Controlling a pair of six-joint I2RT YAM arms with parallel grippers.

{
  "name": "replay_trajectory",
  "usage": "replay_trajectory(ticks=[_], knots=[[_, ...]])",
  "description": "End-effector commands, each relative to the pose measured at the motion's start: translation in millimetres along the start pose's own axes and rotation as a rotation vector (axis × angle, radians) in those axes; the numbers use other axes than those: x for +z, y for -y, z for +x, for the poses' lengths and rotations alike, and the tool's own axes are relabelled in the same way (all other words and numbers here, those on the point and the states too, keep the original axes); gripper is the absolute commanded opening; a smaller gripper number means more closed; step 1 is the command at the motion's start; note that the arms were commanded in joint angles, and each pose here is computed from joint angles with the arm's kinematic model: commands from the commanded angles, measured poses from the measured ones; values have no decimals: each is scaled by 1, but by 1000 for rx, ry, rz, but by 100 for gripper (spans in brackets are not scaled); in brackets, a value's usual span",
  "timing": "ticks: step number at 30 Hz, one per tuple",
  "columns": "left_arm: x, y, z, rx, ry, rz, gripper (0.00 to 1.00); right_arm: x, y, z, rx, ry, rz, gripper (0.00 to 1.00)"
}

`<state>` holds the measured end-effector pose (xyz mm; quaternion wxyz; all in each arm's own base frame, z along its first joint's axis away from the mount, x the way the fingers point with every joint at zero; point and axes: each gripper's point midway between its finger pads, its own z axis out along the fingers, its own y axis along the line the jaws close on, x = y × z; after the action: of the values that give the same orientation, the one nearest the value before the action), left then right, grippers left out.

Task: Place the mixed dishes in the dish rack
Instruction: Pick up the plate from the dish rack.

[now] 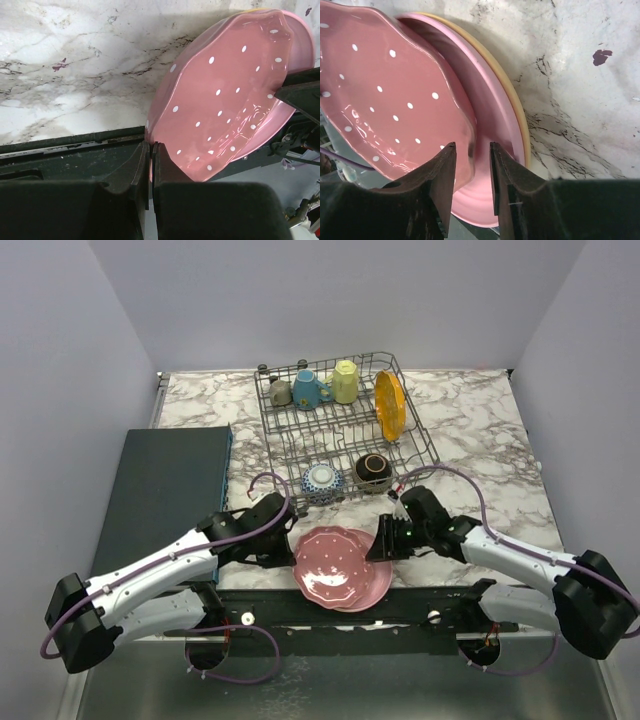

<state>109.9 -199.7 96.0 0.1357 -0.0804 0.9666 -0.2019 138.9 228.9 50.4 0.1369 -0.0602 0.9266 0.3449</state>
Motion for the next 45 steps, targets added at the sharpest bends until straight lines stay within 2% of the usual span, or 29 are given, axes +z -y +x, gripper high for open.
replay_trajectory(ticks=[1,11,13,17,21,29,31,38,45], knots=[[-2,-4,0,1,19,5,0,4,-4,-11,-7,34,20,39],[4,-9,5,-1,5,7,0,20,-8,-5,-9,-4,11,39],[4,-10,6,-1,3,9,0,23,-7,-3,-9,-11,12,34],[5,-11,7,-5,3,12,0,26,-4,-1,-1,-10,18,15],[5,-12,8,-8,4,12,1,26,-1,-1,6,0,32,1],[8,-17,12,-24,-6,-2,39,29,6,4,16,-10,46,0],[10,-19,13,-33,-9,-6,45,29,7,6,18,-15,44,0],[16,-18,17,-58,-23,15,54,31,7,9,16,-27,37,0],[23,-2,23,-91,-50,121,54,31,6,10,12,-36,28,0]])
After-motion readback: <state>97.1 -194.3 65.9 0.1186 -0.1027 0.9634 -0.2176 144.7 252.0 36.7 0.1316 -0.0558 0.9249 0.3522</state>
